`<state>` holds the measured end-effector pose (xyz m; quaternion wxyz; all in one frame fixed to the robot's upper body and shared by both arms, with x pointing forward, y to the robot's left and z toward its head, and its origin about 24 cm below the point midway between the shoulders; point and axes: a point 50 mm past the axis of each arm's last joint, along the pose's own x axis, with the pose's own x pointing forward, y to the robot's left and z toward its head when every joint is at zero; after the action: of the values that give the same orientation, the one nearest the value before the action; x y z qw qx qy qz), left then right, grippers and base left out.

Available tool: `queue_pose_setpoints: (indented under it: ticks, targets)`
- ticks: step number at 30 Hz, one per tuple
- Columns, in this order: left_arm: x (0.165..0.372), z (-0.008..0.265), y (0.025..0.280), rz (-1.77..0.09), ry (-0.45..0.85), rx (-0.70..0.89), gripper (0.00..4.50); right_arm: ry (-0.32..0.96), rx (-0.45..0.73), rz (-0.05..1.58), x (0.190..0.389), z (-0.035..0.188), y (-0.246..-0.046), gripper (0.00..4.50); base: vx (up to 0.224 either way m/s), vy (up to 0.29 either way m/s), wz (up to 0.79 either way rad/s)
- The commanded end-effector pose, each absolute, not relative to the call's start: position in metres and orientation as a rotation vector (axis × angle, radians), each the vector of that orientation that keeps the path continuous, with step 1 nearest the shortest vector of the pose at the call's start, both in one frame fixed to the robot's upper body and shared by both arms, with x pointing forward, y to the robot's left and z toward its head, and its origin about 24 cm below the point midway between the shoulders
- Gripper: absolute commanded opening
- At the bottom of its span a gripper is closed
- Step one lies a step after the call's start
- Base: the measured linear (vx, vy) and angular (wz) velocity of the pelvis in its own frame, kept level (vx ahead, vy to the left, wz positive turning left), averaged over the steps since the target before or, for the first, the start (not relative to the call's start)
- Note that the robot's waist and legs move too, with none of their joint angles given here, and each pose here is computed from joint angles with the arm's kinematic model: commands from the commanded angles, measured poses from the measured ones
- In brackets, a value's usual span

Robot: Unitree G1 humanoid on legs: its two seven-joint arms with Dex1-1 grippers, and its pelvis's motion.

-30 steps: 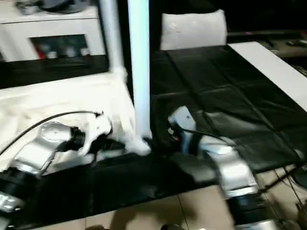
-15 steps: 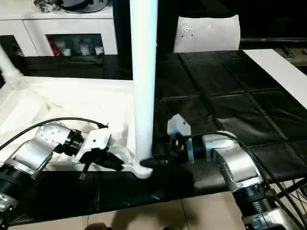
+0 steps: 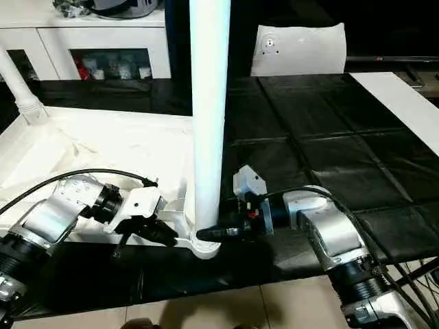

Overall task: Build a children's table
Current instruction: Rotate leg to tighten

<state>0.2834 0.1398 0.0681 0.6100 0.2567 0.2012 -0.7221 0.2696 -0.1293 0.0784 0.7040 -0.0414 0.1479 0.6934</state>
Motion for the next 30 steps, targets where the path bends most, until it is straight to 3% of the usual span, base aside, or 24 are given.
queue_pose_setpoints:
  ticks: [1, 10, 16, 21, 28, 30]
  targets:
    - [0.284, 0.071, 0.134, -1.682, 0.451, 0.623, 0.00, 0.331, -0.062, 1.574, 0.266, 0.079, -0.128, 2.06, 0.000, 0.000, 0.00]
    - [0.296, 0.071, 0.130, -1.435, 0.441, 0.476, 0.00, 0.320, 0.061, 1.472, 0.252, 0.072, -0.121, 1.95, 0.000, 0.000, 0.00]
    - [0.306, 0.070, 0.115, -1.216, 0.430, 0.366, 0.00, 0.319, 0.095, 1.145, 0.257, 0.054, -0.105, 1.95, 0.000, 0.000, 0.00]
    - [0.321, 0.075, 0.088, -0.990, 0.398, 0.226, 0.00, 0.340, 0.200, 0.775, 0.284, 0.047, -0.077, 1.93, 0.000, 0.000, 0.00]
    - [0.340, 0.087, 0.072, -0.783, 0.346, 0.189, 0.00, 0.350, 0.251, 0.462, 0.317, 0.053, -0.052, 1.93, 0.000, 0.000, 0.00]
    - [0.341, 0.088, 0.070, -0.769, 0.338, 0.210, 0.00, 0.326, 0.255, 0.439, 0.320, 0.056, -0.048, 1.93, 0.025, -0.013, 0.03]
